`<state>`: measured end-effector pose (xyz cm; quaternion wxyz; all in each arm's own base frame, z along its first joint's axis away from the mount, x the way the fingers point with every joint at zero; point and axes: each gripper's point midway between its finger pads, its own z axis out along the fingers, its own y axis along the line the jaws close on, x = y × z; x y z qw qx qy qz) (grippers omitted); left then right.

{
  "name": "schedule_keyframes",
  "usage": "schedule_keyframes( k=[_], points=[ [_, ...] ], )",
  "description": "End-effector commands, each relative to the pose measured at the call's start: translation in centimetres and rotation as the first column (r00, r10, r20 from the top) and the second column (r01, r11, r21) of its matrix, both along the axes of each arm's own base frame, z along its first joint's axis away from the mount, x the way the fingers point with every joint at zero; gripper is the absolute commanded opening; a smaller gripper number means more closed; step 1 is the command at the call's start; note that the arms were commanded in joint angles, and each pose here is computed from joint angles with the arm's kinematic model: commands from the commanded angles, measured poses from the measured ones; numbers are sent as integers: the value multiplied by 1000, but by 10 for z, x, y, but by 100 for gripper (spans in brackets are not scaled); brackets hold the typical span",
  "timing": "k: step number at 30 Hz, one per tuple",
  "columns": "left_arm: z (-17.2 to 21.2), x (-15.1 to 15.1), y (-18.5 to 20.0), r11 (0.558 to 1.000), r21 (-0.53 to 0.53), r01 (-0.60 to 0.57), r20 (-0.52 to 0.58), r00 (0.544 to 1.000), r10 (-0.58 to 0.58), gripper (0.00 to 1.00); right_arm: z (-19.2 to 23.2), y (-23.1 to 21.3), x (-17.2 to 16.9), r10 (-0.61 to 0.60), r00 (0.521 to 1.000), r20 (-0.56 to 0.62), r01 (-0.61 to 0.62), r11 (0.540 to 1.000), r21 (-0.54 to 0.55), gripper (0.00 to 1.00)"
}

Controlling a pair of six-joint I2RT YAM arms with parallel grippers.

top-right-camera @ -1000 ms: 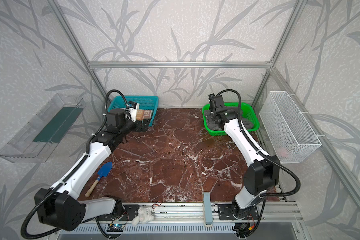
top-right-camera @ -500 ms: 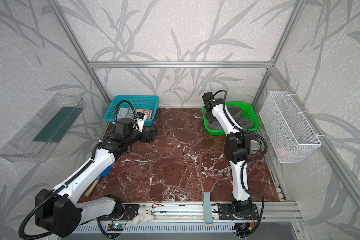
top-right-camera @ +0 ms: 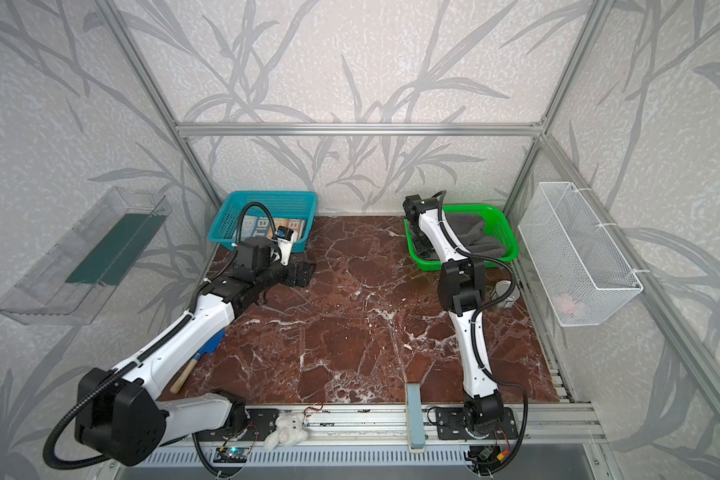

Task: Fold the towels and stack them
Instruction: 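Grasp a grey towel in the green basket with the right gripper while the left lifts, then lift the grey towel out of the green basket with the right gripper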

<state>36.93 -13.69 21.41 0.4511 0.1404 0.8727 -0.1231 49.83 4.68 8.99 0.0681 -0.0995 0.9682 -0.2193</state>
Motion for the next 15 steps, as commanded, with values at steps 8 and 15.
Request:
schedule_keyframes(
  k=[8,15],
  points=[
    [2,13,-6,1000,22,4,-9,1000,-3,99,19,-8,-3,-25,1000,14,24,1000,10,22],
    [4,20,-13,1000,6,13,-7,1000,-13,99,71,-3,9,-2,987,163,-6,999,48,0]
  ],
)
